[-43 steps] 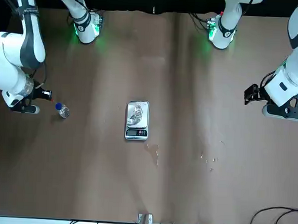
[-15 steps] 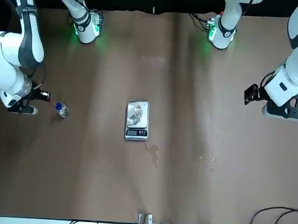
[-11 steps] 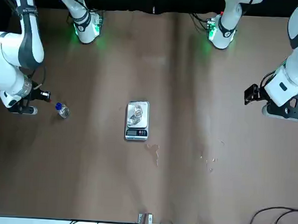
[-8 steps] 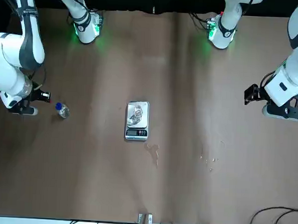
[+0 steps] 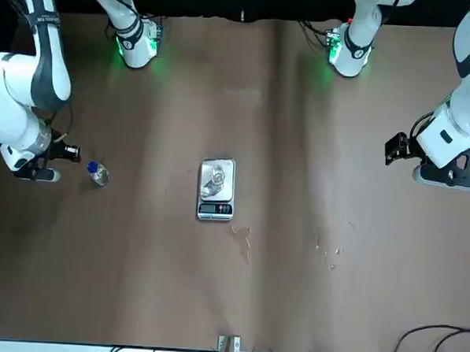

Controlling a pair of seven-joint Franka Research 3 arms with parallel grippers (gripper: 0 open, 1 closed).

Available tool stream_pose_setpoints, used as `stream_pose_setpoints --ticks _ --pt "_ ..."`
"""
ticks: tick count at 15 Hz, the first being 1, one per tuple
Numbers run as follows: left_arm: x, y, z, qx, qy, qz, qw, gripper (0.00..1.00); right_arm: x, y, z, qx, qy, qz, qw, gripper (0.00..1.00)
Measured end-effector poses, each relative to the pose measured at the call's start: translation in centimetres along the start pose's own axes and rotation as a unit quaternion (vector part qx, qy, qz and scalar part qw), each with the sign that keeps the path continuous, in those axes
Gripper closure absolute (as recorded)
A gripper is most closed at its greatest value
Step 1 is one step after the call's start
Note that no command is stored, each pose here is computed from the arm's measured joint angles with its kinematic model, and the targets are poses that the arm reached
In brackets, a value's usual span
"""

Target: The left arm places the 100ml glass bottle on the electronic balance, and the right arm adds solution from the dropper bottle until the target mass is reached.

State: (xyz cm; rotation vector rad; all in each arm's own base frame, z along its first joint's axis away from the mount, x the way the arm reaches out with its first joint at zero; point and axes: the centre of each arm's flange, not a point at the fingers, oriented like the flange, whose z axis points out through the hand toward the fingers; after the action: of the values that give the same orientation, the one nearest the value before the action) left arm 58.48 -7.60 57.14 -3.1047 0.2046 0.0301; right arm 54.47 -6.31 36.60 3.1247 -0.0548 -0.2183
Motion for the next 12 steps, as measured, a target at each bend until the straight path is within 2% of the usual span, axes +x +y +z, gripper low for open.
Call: stream_pose_setpoints --ticks 12 --pt "0.18 0.03 0.43 0.0 -0.004 0.0 1.0 0.0 -0.47 -0.04 0.22 0.001 -0.024 0.0 1.0 0.94"
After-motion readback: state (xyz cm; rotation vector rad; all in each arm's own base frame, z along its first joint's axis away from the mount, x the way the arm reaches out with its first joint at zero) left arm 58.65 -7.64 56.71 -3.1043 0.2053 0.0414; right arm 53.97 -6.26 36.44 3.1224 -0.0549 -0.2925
